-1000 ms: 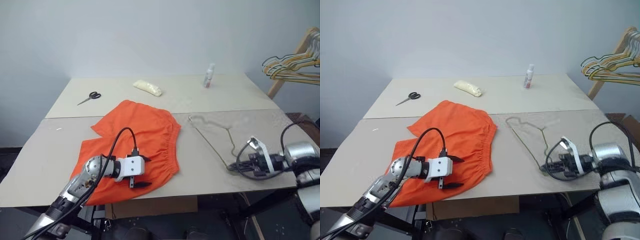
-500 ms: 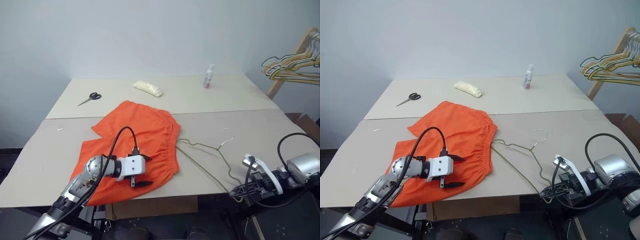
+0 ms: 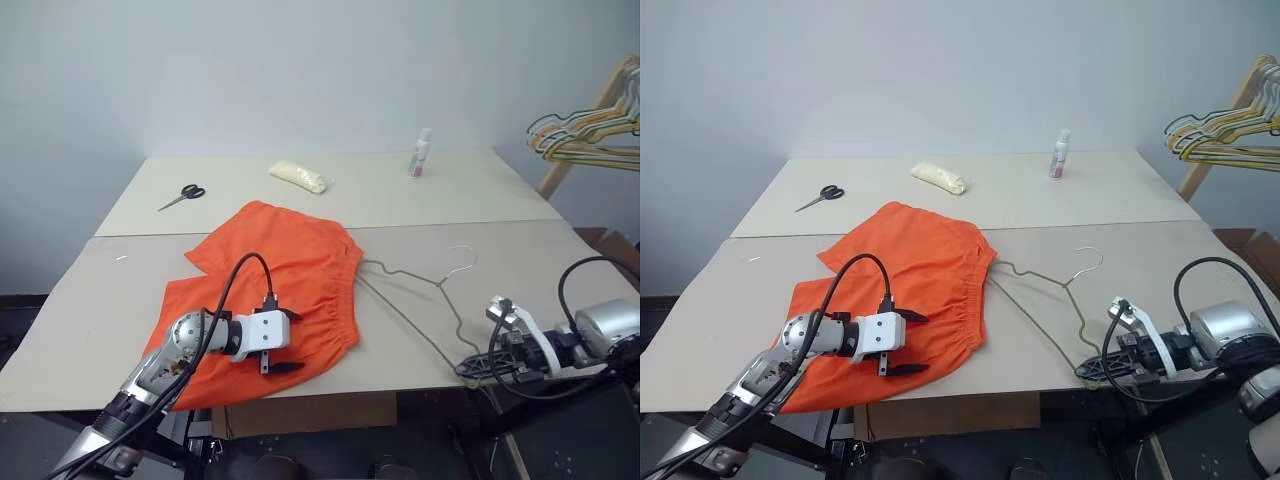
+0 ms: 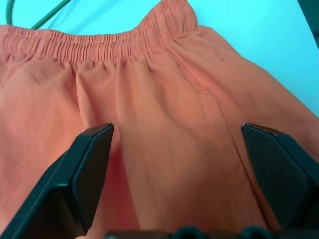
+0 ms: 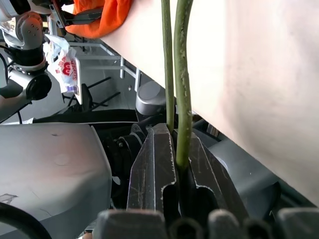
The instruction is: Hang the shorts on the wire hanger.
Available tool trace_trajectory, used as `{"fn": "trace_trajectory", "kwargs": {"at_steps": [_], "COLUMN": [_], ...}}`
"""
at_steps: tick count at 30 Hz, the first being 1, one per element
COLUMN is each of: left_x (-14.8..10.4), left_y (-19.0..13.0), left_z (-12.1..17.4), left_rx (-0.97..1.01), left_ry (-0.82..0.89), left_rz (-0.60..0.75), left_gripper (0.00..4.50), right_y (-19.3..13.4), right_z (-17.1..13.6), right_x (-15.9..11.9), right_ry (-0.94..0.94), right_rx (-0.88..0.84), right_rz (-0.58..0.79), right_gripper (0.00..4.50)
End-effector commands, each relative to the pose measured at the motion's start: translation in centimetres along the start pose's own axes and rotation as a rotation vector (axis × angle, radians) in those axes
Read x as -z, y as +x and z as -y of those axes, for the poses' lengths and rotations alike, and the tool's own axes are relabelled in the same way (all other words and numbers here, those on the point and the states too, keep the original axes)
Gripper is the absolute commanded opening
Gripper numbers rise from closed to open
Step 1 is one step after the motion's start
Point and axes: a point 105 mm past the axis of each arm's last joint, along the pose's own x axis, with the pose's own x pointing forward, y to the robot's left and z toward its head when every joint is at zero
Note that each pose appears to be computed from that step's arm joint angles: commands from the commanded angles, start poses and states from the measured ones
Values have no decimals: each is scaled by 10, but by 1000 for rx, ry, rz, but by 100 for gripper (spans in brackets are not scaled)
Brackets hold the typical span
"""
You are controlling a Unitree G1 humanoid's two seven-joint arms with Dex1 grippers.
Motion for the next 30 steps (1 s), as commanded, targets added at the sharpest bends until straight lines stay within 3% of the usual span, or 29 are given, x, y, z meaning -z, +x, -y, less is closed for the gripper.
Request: {"fn": "trace_trajectory", "kwargs": {"at_steps": [1, 7, 15, 22, 30], "left_x": [-8, -7, -8, -9, -9], "left_y": [-6, -6, -5, -3, -2], "left_z": [-9, -7, -6, -6, -3], "left_rx": [-34, -29, -17, -14, -5], "left_ry": [33, 32, 34, 38, 38], "left_rz": [22, 17, 22, 23, 28], "left_gripper": [445, 445, 445, 445, 445], "right_y": [1, 4, 13, 30, 34], "right_z": [-16, -19, -14, -20, -18], "right_x": [-6, -2, -32, -40, -84], "right_ry": [-55, -71, -68, -111, -108], "right_rx": [-85, -100, -73, -91, -29], "right_rz": [0, -26, 23, -29, 111], "right_gripper": [0, 0, 0, 0, 0]}}
